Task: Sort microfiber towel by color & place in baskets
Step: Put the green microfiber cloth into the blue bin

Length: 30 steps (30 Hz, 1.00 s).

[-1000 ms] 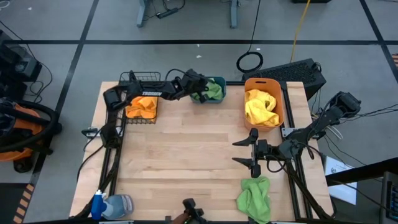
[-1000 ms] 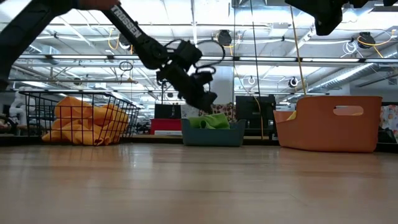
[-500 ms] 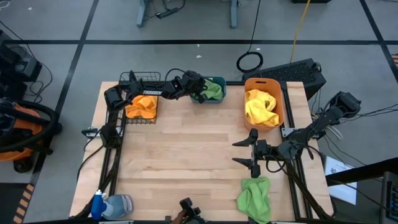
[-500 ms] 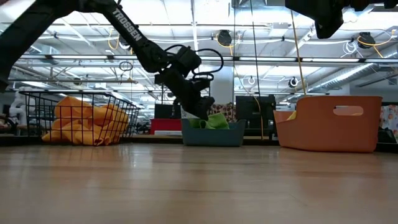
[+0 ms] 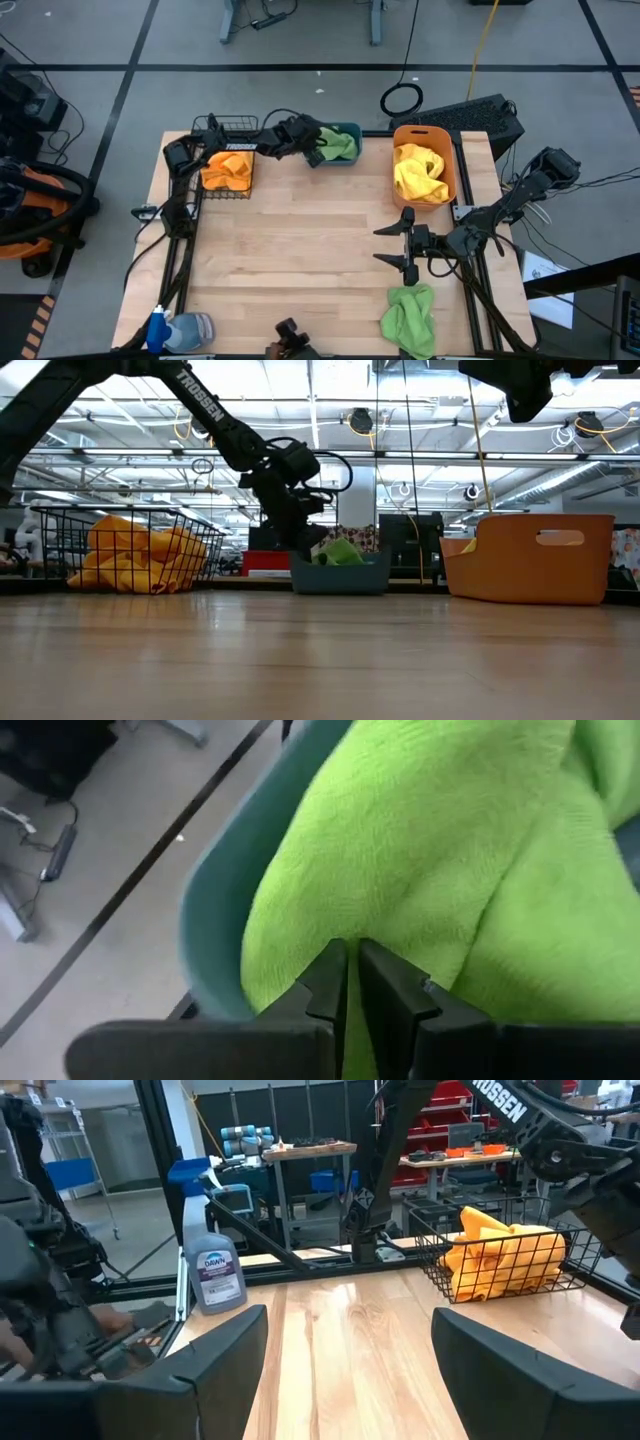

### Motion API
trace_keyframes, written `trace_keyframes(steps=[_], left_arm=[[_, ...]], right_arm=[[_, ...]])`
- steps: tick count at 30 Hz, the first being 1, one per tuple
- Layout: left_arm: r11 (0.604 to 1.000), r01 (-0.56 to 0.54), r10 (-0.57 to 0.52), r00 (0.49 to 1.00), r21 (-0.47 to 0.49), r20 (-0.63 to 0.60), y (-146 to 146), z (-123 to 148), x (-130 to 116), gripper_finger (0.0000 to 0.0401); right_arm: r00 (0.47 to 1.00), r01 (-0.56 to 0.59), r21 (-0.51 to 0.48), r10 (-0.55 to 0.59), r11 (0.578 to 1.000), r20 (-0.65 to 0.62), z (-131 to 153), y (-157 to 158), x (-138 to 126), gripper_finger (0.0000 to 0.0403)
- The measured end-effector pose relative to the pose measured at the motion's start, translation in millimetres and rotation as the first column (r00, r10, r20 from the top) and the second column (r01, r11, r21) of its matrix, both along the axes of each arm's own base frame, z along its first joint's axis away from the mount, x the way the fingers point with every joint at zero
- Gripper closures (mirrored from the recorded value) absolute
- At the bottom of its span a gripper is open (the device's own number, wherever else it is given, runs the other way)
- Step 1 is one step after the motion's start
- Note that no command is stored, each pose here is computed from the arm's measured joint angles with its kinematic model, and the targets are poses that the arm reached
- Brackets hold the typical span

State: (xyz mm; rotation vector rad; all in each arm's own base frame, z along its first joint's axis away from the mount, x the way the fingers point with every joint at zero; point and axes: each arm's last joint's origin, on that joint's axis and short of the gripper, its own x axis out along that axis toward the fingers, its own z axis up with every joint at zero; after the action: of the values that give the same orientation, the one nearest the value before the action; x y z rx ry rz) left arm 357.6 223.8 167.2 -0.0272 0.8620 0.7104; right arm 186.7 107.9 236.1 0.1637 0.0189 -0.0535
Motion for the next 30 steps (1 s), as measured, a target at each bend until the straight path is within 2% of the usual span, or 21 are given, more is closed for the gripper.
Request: trace_keyframes(steps=[5, 12, 17, 20, 24, 28, 30], left_arm=[[1.0, 0.011, -0.011, 1.0, 0.009, 0.018, 0, 5, 0, 0.0363], [0.996, 0.046, -0.056, 0.988, 0.075, 0.141, -12, 46, 2, 0.0363], [0.986, 0.16, -0.165, 0.965, 0.039, 0.203, -36, 81, -5, 0.0363], [0.97, 0.243, -0.231, 0.948, -0.029, 0.22, -64, 101, -11, 0.0363], [0.906, 0.406, -0.376, 0.901, -0.117, 0.217, -122, 115, -13, 0.0363], [0.84, 0.528, -0.502, 0.844, -0.126, 0.188, -192, 112, -11, 0.0363], [0.822, 0.558, -0.536, 0.825, -0.112, 0.179, -225, 108, -12, 0.0363]], right_arm=[[1.0, 0.0, -0.001, 0.0, 1.0, -0.001, 0, 0, 0, 0.0129], [1.0, 0.0, -0.013, 0.0, 1.0, -0.008, -1, 0, 0, 0.0129], [0.997, -0.003, 0.015, 0.004, 1.0, -0.078, -9, 0, -1, 0.0129], [0.987, -0.002, 0.047, 0.009, 0.999, -0.161, -18, 2, -4, 0.0129], [0.96, 0.012, 0.101, 0.017, 0.995, -0.279, -32, 4, -10, 0.0129], [0.929, -0.023, 0.176, 0.086, 0.984, -0.36, -43, 13, -16, 0.0129], [0.91, -0.067, 0.218, 0.149, 0.974, -0.386, -47, 20, -19, 0.0129]])
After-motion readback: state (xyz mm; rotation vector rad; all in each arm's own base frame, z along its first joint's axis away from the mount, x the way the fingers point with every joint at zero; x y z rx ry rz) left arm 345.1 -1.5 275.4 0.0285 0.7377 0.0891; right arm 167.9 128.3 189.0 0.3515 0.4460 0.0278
